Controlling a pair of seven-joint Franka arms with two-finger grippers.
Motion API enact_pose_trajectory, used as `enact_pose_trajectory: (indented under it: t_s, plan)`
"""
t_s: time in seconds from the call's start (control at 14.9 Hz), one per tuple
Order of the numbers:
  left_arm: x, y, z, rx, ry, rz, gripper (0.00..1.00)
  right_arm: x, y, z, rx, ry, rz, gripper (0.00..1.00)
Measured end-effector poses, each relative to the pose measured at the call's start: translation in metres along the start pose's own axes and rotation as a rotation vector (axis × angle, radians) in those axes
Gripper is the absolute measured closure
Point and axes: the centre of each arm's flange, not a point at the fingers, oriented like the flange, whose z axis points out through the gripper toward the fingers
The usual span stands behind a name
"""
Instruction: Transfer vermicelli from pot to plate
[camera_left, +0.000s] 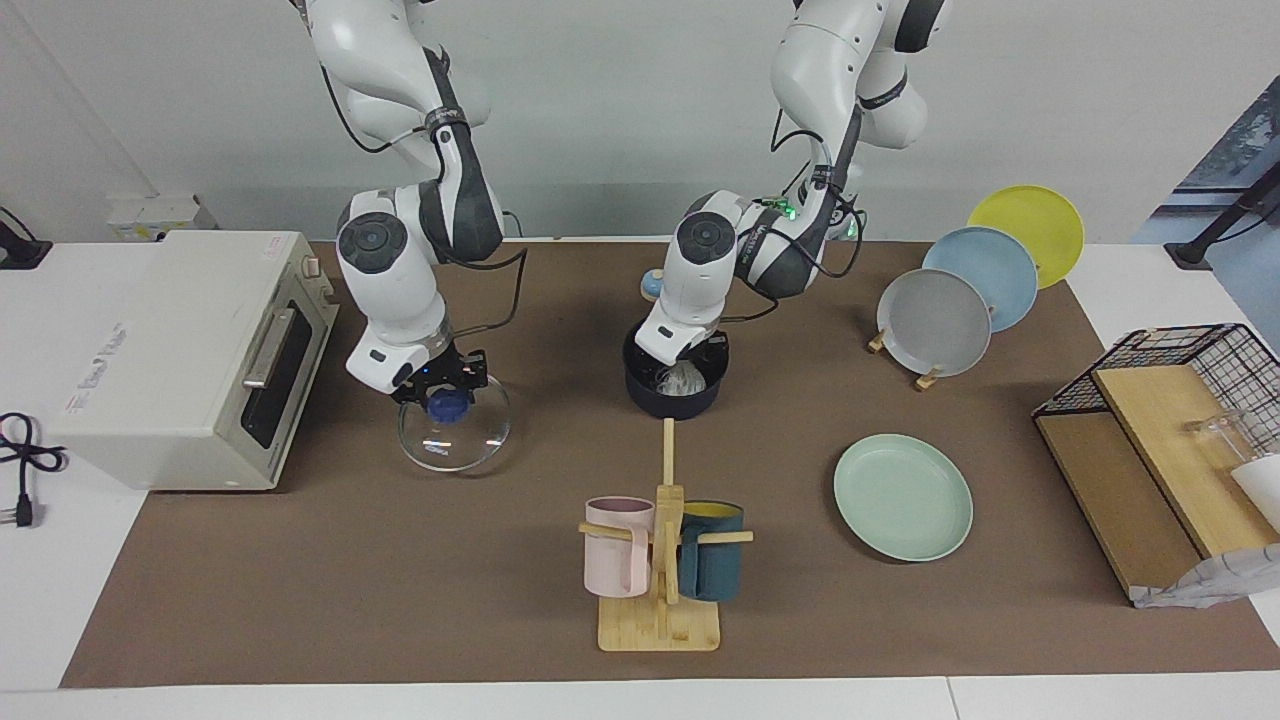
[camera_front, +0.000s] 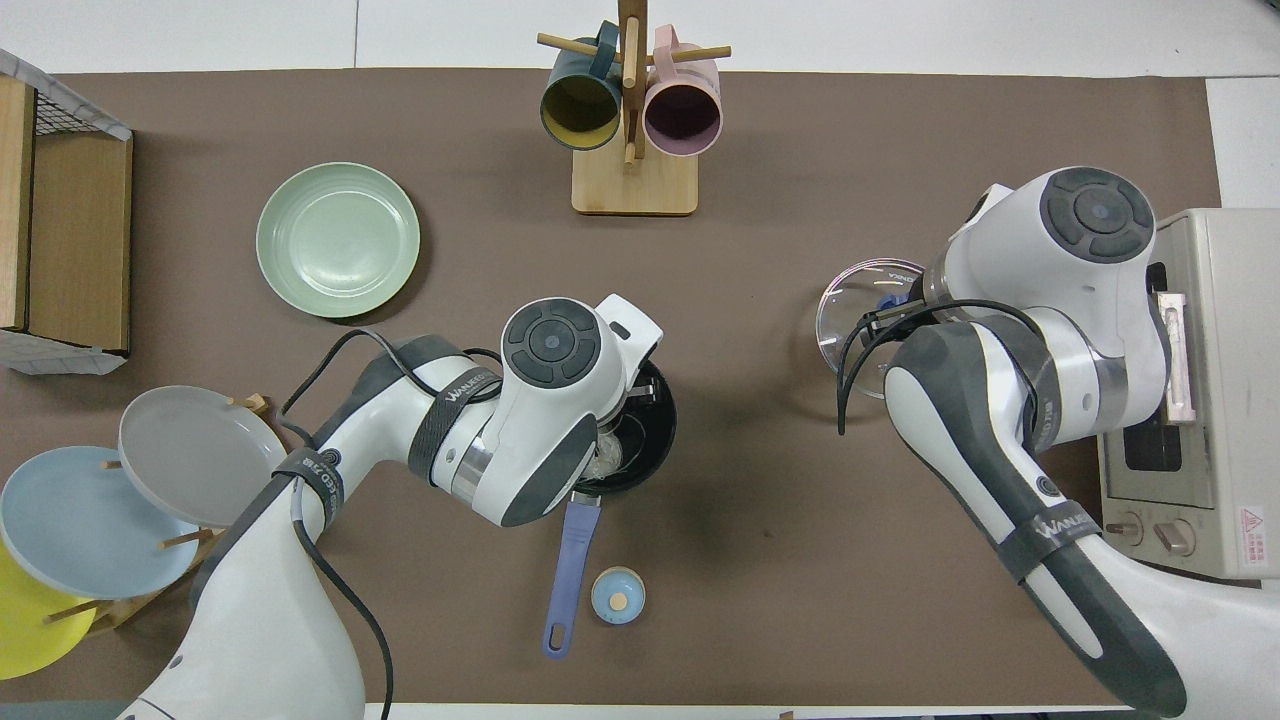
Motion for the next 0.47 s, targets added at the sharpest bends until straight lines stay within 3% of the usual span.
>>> enact_pose_trajectory:
  t_s: [0.07, 0.34, 0.47]
  plan:
    - [-0.001, 0.001, 0.0, 0.0, 0.0, 0.002, 0.34, -0.002, 0.008, 0.004, 0.0, 0.001, 0.002, 0.35]
    - [0.0, 0.0, -0.004, -0.002, 0.005, -0.001, 0.77, -0.007, 0.014, 0.015, 0.001, 0.01, 0.004, 0.35]
    - [0.003, -0.002, -0.019, 0.0, 0.004, -0.007, 0.77, -0.011, 0.013, 0.026, 0.001, 0.009, 0.004, 0.35]
